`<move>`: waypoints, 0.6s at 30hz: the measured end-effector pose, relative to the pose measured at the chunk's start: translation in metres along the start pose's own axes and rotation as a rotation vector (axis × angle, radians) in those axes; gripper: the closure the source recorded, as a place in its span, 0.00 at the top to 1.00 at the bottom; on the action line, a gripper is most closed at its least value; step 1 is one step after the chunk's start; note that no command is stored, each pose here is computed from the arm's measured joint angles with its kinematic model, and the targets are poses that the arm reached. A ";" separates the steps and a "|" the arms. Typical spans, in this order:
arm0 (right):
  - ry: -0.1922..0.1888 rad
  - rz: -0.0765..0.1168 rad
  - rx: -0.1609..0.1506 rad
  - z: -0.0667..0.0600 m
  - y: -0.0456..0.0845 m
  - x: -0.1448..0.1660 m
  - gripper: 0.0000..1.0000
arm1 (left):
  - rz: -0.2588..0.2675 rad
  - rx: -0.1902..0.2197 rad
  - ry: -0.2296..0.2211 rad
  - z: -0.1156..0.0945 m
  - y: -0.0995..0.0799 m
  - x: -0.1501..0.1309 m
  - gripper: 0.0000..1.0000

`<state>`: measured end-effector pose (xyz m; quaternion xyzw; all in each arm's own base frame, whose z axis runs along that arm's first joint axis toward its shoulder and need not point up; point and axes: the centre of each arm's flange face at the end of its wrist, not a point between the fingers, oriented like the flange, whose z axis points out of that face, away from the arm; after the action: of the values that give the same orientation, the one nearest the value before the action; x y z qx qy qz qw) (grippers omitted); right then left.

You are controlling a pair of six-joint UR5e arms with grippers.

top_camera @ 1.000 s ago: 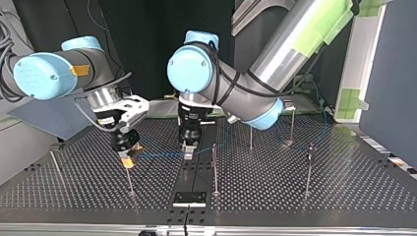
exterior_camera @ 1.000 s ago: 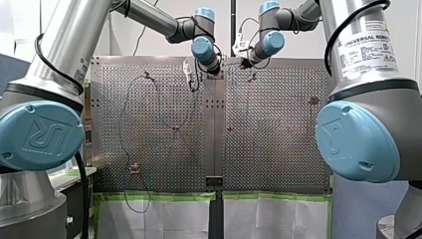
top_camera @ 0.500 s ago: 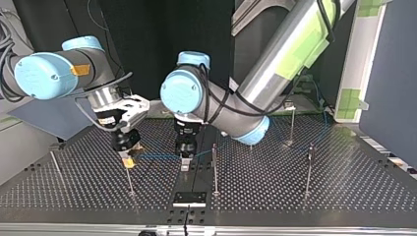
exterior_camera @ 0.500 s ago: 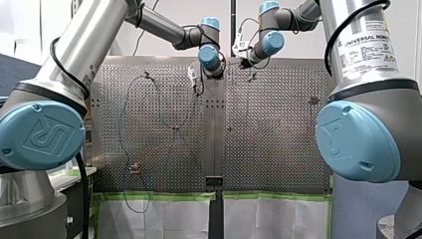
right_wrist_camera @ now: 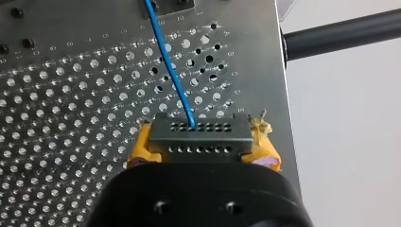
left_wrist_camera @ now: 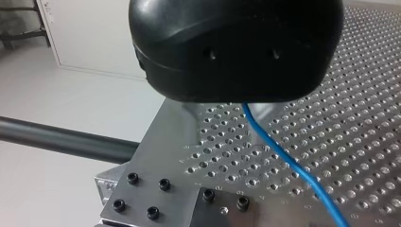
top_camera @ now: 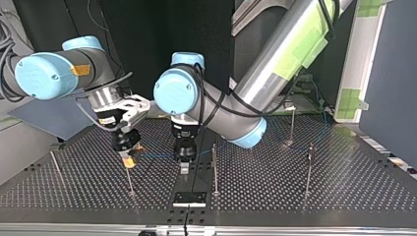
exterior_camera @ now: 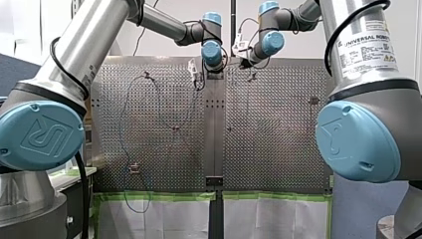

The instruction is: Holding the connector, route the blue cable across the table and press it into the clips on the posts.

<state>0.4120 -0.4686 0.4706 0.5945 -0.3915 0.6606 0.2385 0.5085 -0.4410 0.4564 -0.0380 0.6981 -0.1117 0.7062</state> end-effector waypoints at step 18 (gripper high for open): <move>-0.002 0.000 -0.009 0.000 0.006 -0.001 0.00 | 0.004 -0.014 0.038 -0.011 -0.001 0.013 0.00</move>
<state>0.4079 -0.4720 0.4687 0.5939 -0.3949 0.6583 0.2407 0.4977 -0.4440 0.4434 -0.0392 0.7123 -0.1062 0.6927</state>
